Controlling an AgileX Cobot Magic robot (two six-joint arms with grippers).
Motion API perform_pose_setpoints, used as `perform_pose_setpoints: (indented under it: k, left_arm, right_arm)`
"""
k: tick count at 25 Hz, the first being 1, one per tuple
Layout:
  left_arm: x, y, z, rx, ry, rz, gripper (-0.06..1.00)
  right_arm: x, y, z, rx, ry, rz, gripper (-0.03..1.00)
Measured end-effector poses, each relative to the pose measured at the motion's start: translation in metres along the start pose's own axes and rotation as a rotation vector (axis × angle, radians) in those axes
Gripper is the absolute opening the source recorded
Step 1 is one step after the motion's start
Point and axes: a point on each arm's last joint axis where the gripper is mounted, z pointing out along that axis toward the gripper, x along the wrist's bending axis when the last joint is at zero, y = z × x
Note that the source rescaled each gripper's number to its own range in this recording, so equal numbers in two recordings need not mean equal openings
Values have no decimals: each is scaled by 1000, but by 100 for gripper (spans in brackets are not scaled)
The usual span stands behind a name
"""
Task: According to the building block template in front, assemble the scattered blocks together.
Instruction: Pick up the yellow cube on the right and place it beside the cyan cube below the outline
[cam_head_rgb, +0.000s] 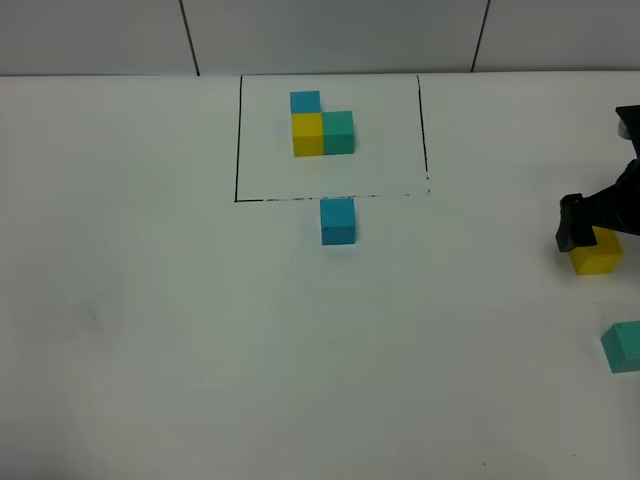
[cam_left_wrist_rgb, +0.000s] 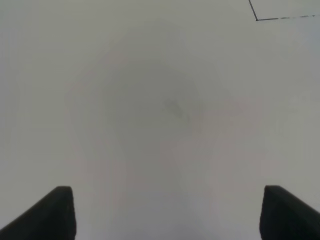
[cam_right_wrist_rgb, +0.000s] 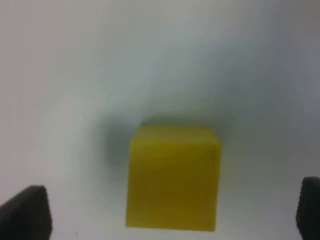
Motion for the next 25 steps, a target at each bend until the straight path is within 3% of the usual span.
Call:
perform_pose_setpoints:
  k: [9,14,17,18,20,21,22,25]
  left_arm:
    - [0,0,0,0,0,0,99]
    - [0,0,0,0,0,0,99]
    - [0,0,0,0,0,0,99]
    - [0,0,0,0,0,0,99]
    - [0,0,0,0,0,0,99]
    - [0,0,0,0,0,0,99]
    - [0,0,0,0,0,0,99]
    - [0,0,0,0,0,0,99]
  right_arm:
    - [0,-2,11,29,22,-12,99]
    - [-1,-2,25,36,19,-4,89]
    - [-2,-2,32,35,15,5,71]
    - [-2,-2,33,38,16,7,60]
    - [-2,-2,33,39,16,15,28]
    - [-2,-2,33,40,16,20,5]
    - [-2,-2,33,42,17,26,1]
    - [0,-3,32,69,26,41,1]
